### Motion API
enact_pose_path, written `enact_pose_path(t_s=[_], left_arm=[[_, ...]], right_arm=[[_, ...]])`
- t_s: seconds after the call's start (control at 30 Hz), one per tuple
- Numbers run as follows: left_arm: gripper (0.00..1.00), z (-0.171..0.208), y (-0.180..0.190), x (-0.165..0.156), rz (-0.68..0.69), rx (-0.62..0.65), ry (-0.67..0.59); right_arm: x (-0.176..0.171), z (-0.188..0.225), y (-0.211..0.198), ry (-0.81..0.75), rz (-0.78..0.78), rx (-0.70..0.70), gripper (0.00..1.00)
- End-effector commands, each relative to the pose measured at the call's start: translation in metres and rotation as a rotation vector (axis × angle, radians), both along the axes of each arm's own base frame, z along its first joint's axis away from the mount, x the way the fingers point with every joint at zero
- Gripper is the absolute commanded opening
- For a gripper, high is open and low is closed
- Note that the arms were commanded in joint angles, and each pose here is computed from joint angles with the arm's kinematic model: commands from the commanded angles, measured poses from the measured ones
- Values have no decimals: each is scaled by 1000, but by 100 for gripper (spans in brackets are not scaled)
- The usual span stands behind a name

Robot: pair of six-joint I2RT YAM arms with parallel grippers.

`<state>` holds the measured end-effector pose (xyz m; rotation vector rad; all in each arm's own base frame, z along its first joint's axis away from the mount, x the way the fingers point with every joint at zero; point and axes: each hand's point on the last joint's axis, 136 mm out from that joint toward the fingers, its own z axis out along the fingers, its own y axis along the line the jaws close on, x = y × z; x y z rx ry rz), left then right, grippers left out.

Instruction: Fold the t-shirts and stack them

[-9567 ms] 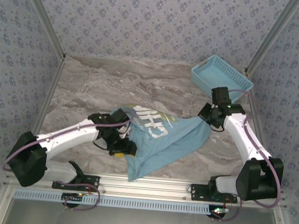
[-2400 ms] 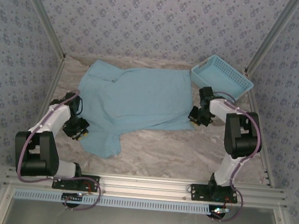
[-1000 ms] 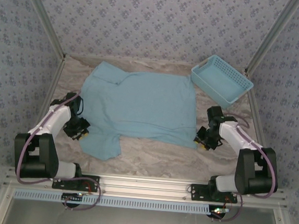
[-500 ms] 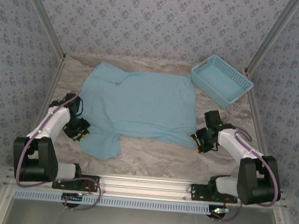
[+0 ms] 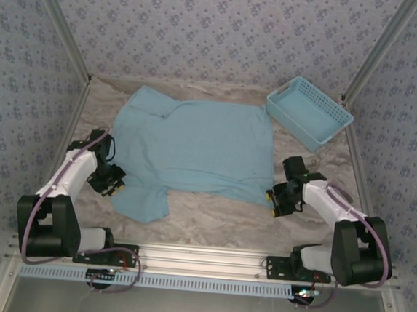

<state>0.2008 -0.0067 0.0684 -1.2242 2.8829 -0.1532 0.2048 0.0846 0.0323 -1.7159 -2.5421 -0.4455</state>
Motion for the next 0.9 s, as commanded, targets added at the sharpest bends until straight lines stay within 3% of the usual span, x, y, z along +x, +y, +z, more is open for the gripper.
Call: enact_pose_path(t_s=[0.0, 0.3, 0.37, 0.47, 0.57, 0.77, 0.87], left_arm=[[15, 3, -1, -7, 18, 1, 13], [19, 0, 0, -14, 9, 3, 43], [26, -2, 2, -19, 10, 16, 64], [40, -6, 5, -27, 28, 20, 98], [45, -11, 10, -36, 47, 14, 139], [46, -17, 7, -39, 49, -20, 178], [47, -20, 9, -23, 44, -12, 134]], right_arm=[[-12, 5, 1, 46, -45, -7, 52], [23, -8, 11, 24, -70, 1, 51], [25, -16, 10, 34, -70, -2, 46], [25, -25, 1, 38, -46, -36, 26], [35, -19, -19, -1, 1, -109, 2], [69, -5, -38, -76, 116, -151, 0], [81, -1, -36, -97, 154, -134, 0]])
